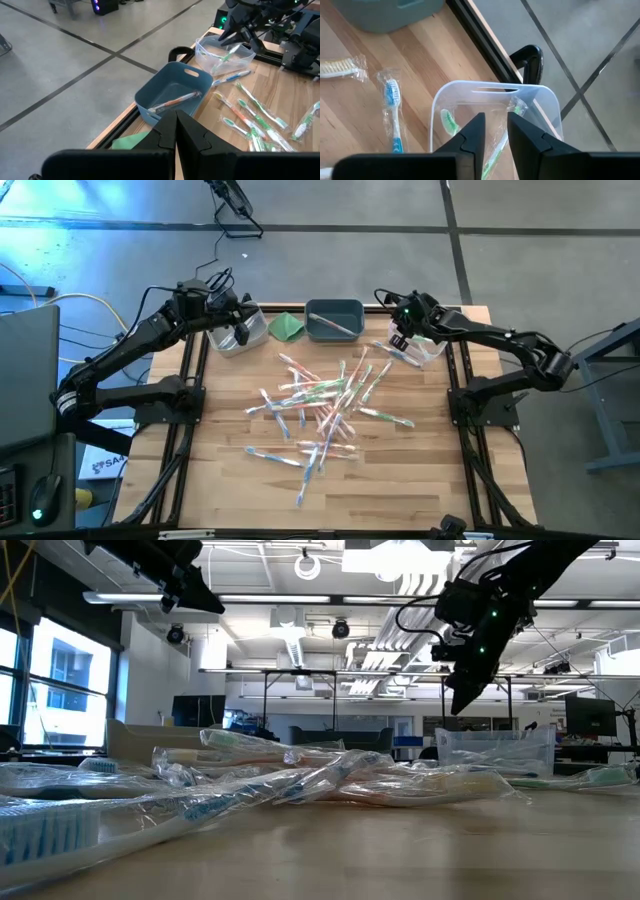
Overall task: Pick & Place Toothbrushes
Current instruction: Put the green toothbrush into the transparent bin
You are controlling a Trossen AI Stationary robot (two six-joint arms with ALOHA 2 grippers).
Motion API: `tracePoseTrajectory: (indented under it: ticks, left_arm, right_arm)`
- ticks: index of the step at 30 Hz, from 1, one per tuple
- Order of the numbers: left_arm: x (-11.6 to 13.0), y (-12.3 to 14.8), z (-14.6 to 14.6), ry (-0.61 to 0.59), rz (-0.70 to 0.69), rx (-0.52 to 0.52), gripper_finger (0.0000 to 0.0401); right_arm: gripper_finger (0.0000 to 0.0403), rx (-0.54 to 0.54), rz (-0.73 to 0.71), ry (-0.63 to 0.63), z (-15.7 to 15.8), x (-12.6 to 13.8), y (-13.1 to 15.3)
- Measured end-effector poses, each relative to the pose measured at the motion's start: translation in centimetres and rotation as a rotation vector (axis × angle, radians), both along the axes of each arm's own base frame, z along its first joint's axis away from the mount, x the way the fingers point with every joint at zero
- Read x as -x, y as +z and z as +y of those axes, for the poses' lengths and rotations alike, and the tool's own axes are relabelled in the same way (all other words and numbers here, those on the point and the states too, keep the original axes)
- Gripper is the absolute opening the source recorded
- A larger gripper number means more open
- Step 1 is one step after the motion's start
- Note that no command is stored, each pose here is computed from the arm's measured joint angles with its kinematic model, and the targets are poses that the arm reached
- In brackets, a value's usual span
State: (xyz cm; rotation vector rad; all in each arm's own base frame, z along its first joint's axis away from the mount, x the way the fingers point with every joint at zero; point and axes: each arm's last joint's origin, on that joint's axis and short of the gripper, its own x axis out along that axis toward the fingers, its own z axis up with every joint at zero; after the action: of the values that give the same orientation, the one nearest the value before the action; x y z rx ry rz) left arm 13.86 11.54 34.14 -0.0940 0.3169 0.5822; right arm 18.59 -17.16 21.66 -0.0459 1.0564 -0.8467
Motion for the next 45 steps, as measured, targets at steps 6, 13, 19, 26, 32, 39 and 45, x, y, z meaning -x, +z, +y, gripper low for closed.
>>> tracePoseTrajectory:
  ticks: [6,13,19,26,32,39,45]
  left_arm:
    - [0.0,0.0,0.0,0.0,0.0,0.0,0.0]
    - [0.0,0.0,0.0,0.0,0.0,0.0,0.0]
    - [0.0,0.0,0.0,0.001,0.0,0.0,0.0]
    - [0.0,0.0,0.0,0.0,0.001,-0.001,0.0]
    - [0.0,0.0,0.0,0.0,0.001,-0.001,0.0]
    - [0.0,0.0,0.0,0.0,0.001,-0.001,0.0]
    - [0.0,0.0,0.0,0.0,0.002,-0.002,0.0]
  right_arm:
    - [0.003,0.03,-0.058,0.032,1.2,-0.2,1.3]
    - [0.0004,0.017,-0.208,0.034,2.8,-0.3,2.9]
    - [0.0003,-0.052,-0.364,0.098,4.1,-0.8,4.0]
    - [0.0003,-0.077,-0.398,0.13,4.7,-1.2,4.1]
    - [0.0002,-0.085,-0.41,0.116,4.7,-1.2,4.1]
    - [0.0002,-0.159,-0.468,0.119,5.2,-1.5,4.1]
    - [0.0002,-0.18,-0.468,0.176,6.8,-2.3,4.1]
